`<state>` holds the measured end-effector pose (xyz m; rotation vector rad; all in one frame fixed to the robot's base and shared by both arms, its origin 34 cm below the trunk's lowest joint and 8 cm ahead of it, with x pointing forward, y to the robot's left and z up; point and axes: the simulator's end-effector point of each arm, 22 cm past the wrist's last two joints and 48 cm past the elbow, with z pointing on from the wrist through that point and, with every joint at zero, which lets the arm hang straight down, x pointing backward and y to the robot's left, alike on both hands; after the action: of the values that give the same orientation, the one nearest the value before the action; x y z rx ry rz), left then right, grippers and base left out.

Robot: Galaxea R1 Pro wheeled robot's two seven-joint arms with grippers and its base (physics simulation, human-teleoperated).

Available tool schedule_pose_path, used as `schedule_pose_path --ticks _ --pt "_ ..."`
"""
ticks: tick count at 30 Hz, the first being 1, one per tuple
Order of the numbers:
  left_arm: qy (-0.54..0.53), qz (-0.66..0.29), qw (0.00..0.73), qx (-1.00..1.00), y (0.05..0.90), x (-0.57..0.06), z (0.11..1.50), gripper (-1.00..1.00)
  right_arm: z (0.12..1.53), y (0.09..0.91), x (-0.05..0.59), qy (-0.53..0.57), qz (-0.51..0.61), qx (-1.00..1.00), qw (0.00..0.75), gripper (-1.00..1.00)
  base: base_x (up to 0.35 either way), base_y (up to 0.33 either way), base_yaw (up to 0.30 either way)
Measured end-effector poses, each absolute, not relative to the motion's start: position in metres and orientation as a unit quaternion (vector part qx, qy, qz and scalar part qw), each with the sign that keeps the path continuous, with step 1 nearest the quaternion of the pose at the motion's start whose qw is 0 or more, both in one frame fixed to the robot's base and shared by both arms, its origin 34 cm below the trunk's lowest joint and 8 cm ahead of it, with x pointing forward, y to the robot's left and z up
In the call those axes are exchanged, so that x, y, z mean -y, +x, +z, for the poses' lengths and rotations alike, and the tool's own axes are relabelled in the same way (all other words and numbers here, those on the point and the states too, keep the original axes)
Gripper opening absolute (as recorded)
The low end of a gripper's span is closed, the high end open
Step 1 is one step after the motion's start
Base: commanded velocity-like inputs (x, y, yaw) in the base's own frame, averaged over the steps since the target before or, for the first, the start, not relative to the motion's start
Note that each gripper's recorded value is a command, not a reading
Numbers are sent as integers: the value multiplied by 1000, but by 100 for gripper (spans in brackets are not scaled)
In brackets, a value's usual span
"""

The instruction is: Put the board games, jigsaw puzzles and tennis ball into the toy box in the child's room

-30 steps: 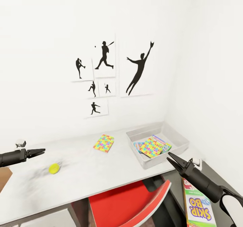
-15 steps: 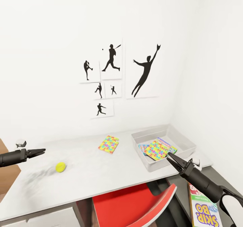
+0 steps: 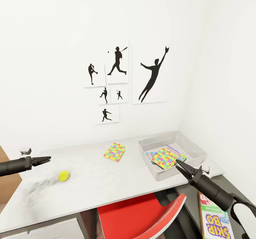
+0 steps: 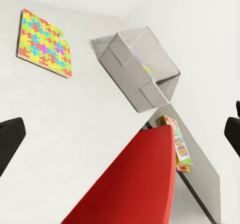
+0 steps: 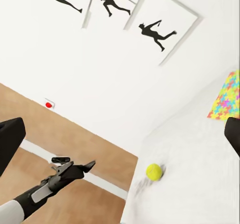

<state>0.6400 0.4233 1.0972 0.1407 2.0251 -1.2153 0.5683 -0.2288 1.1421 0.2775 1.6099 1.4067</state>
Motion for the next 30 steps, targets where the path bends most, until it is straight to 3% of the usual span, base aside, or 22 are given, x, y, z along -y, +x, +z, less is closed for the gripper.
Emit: schedule_pose_path --ticks 6,13,24,30 --pt "59 -484 373 -789 643 -411 1095 100 1189 625 224 91 541 -683 482 100 0 0 0" --pt "59 -486 371 -789 643 -408 1094 100 1262 702 163 64 487 -734 469 100 0 0 0" --pt "57 -482 372 -791 642 -414 1095 100 1172 762 96 118 299 -889 326 100 0 0 0" --pt "56 -481 373 -791 641 -416 1095 100 1151 759 89 113 256 -910 305 100 -10 21 21"
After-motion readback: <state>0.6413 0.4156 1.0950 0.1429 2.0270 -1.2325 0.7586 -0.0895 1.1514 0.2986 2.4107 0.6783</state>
